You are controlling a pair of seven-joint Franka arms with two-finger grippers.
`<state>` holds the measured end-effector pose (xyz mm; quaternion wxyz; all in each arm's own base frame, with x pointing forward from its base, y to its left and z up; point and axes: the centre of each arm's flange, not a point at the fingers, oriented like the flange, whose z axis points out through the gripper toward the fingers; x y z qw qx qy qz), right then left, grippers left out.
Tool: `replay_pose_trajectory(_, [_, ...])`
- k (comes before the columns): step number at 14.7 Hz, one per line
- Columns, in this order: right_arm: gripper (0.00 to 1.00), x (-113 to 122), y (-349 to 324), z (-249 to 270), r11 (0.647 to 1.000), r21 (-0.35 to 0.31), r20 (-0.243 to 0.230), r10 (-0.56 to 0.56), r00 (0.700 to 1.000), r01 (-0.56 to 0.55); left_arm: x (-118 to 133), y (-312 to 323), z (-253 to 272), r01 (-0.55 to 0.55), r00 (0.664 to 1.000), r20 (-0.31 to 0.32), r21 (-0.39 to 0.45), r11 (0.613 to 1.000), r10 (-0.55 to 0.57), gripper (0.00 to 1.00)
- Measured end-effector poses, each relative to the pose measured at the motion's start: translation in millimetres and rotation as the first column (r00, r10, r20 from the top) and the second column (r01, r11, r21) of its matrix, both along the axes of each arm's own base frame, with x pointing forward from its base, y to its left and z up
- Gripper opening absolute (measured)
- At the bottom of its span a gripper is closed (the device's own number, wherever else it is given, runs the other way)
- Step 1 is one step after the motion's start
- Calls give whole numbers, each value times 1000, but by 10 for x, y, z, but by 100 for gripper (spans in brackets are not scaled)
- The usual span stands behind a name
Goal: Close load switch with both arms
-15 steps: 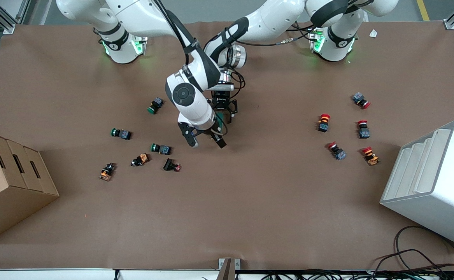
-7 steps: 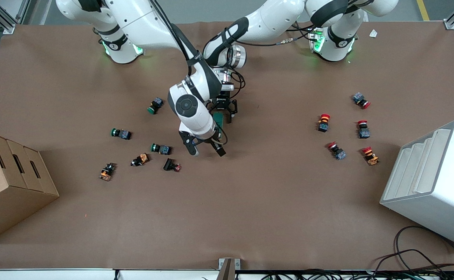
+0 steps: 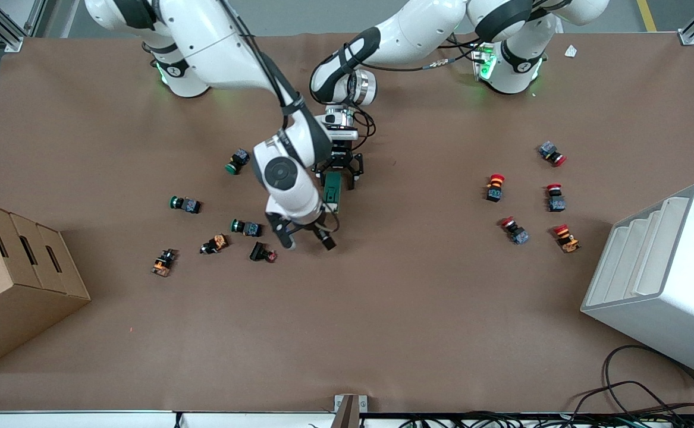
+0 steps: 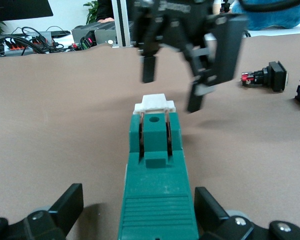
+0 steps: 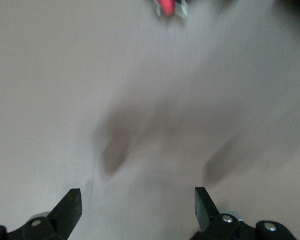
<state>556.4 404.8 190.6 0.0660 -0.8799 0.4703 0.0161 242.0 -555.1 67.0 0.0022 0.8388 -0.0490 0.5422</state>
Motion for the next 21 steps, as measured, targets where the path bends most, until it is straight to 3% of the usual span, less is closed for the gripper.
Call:
replay_pose_trajectory(3, [100, 484, -567, 261, 991, -16, -53, 134, 990, -135, 9, -26, 26, -7, 1000, -2, -6, 1000, 7, 99])
replay_pose_trajectory(5, [100, 715, -968, 533, 962, -3, -63, 271, 961, -271, -24, -144, 160, -62, 997, -50, 0, 998, 62, 99])
replay_pose_trajectory(7, [100, 870, -1448, 826, 911, 20, -77, 412, 908, -412, -13, -395, 507, -140, 982, -128, 24, 990, 142, 99])
replay_pose_trajectory(10, [100, 1056, -2369, 1299, 799, 26, -74, 601, 796, -601, 215, -632, 1190, -220, 954, -201, 35, 975, 223, 99])
replay_pose_trajectory(13, [100, 1076, -3175, 1801, 686, -27, -114, 721, 684, -727, 631, -558, 1723, -283, 918, -267, 77, 956, 293, 100])
replay_pose_trajectory(16, [100, 993, -3709, 2251, 586, -62, -151, 794, 588, -808, 1262, -344, 2449, -316, 848, -401, 141, 938, 346, 100])
replay_pose_trajectory(18, [100, 930, -4021, 2485, 553, -61, -142, 819, 556, -831, 1721, -98, 3058, -335, 792, -495, 138, 932, 358, 100])
replay_pose_trajectory(21, [100, 828, -4424, 2787, 536, -71, -131, 831, 541, -841, 2372, 547, 3869, -322, 729, -594, 141, 936, 340, 100])
